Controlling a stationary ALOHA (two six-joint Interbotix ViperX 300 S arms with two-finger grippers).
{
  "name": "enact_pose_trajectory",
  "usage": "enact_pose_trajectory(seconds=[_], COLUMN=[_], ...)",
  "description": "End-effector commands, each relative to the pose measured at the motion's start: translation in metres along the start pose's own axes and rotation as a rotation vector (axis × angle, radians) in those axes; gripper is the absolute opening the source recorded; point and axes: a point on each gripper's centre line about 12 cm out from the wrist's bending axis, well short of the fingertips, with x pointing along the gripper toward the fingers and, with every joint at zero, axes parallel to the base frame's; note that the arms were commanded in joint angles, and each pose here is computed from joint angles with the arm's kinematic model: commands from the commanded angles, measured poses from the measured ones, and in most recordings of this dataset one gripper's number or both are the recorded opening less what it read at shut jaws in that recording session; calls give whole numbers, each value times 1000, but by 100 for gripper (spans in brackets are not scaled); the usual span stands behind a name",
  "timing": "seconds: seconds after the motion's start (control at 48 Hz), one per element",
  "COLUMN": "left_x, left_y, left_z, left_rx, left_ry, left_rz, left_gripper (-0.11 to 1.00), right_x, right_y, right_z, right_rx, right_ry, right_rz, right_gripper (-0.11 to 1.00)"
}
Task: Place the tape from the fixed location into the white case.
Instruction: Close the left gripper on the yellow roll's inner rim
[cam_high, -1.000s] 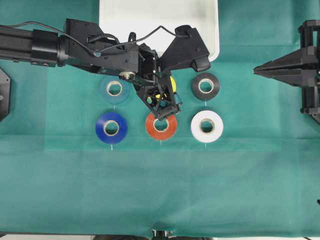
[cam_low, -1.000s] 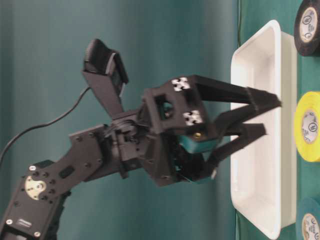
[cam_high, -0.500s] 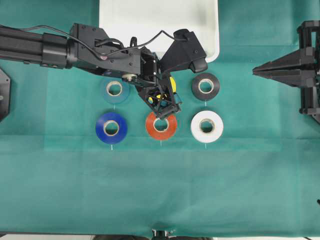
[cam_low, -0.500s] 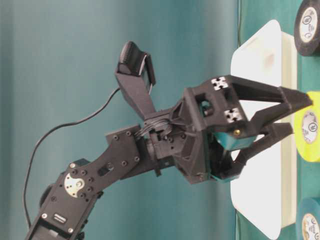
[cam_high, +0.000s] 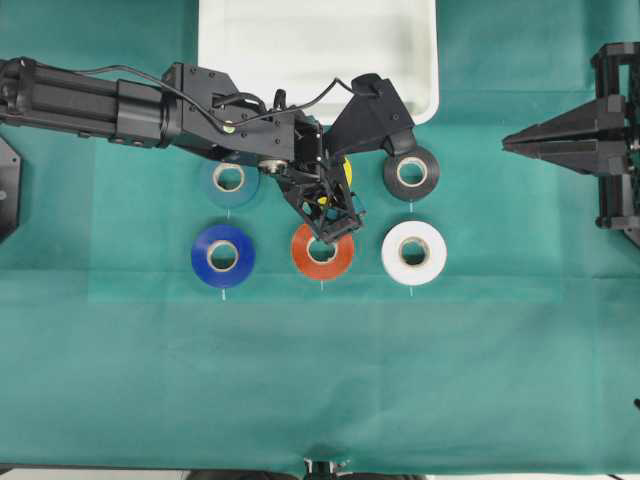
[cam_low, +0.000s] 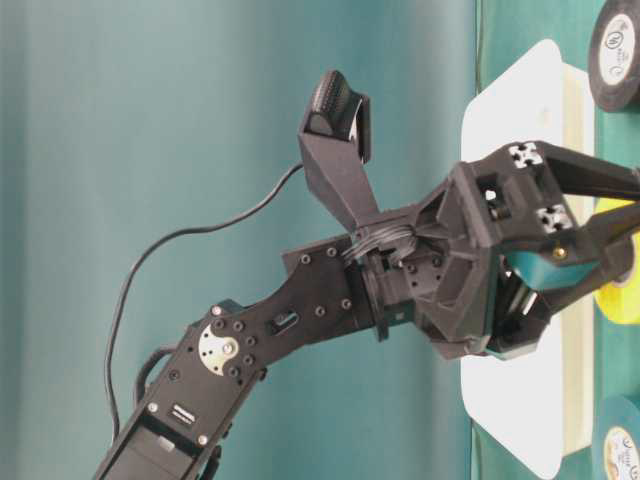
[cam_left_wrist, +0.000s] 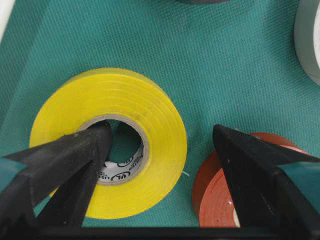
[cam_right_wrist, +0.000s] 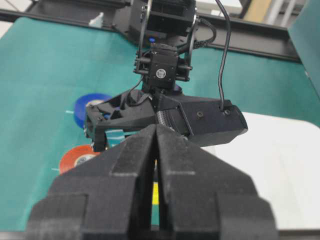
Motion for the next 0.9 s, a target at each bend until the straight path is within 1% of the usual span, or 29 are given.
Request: enact_pose_trajectory(seconds=[0.0,0.354,0.396,0.437,0.479,0.521,0.604,0.687,0.708,0.729,0.75,0.875], left_x=[-6,-6,-6,-6,-6,-6,-6,-6,-6,-6,-6,-7], left_y=[0,0,0,0,0,0,0,0,0,0,-1,-3], left_z=[5,5,5,5,4,4,4,4,4,4,4,4], left_rx=[-7,-10,-15,-28,-56,-79,-96,-95,-95,-94,-93,-90], left_ry=[-16,-14,-13,-11,-7,-4,0,-1,1,0,-2,0], left_rz=[-6,-6,-6,-5,-3,-3,0,1,2,0,0,-2], left_gripper=[100,98,97,95,90,81,57,32,28,25,24,24], right_x=[2,2,2,2,2,2,2,2,2,2,2,2], right_y=[0,0,0,0,0,0,0,0,0,0,0,0], right_z=[8,8,7,8,8,8,8,8,8,8,8,8], right_rx=[3,3,3,3,3,3,3,3,3,3,3,3], right_ry=[-20,-18,-17,-18,-20,-20,-20,-18,-18,-20,-20,-20], right_rz=[-2,-2,0,0,0,0,-2,0,-2,0,-2,-2], right_gripper=[0,0,0,0,0,0,0,0,0,0,0,0])
